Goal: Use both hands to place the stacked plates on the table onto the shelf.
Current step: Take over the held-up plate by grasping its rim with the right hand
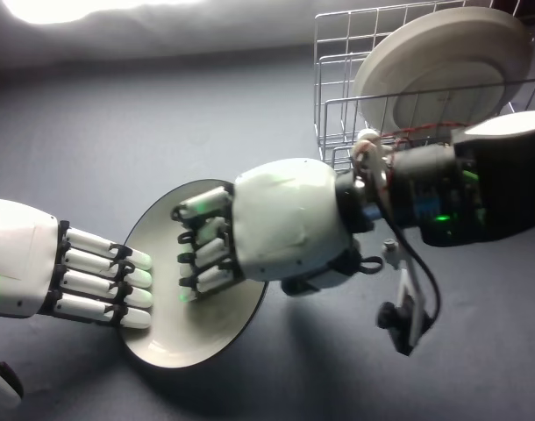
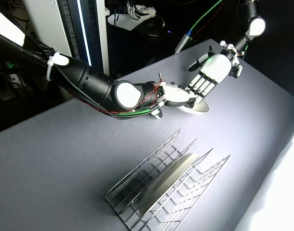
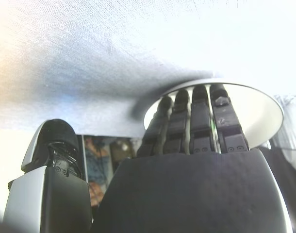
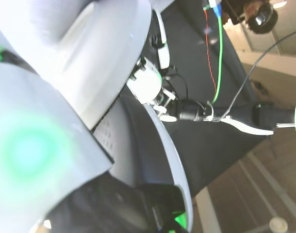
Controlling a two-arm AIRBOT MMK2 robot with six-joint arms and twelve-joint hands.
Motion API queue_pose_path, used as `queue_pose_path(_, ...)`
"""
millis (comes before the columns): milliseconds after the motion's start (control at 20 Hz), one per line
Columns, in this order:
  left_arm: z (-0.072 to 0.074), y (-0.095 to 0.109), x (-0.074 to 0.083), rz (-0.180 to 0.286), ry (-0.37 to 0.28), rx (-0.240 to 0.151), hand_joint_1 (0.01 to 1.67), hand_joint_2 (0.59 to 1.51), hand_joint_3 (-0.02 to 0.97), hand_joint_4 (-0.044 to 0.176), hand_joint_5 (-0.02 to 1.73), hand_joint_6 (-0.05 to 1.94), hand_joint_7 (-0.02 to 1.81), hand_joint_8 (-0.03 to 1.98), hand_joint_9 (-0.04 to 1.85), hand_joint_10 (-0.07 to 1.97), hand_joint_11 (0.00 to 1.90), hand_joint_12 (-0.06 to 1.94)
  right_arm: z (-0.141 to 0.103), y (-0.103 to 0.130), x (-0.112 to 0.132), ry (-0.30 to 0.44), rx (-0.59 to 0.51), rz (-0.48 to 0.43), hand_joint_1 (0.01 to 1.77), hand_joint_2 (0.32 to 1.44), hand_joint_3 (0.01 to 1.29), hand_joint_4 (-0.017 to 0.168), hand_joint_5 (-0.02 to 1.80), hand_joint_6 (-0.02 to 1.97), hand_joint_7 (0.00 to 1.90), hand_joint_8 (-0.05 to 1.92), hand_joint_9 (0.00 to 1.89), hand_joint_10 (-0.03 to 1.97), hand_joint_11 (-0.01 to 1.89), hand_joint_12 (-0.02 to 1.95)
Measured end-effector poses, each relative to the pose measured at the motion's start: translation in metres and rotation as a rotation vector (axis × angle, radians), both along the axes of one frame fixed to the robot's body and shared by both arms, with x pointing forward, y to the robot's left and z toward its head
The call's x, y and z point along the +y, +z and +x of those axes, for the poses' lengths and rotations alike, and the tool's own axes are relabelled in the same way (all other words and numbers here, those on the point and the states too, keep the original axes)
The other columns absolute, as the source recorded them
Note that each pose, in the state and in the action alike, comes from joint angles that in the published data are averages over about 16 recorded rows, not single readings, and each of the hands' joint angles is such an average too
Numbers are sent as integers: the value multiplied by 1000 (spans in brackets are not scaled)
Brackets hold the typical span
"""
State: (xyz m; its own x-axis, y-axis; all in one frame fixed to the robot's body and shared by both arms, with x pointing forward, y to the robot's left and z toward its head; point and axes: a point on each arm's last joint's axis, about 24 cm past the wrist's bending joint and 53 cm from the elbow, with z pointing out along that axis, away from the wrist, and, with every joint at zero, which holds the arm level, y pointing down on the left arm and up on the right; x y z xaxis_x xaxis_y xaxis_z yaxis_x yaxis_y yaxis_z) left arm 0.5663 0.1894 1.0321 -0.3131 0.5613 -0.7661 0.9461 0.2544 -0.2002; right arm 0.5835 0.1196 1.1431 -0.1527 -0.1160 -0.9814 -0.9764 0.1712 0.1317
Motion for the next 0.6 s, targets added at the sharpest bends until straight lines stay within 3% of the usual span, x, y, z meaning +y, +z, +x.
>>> queue_pose_path(250,0,0,0,0,1,0,20,1145,19,-11,-8,-29,-7,-4,1,3,14,-10,0,5,9,4,0,18,1228,979,14,2,656,65,691,82,706,108,307,1122)
queue_pose_path(600,1,4,-2,-10,3,-4,20,1145,19,-11,-9,-32,-5,-3,9,11,14,2,0,10,12,8,-3,38,1262,959,14,-4,864,192,909,255,938,376,608,1146)
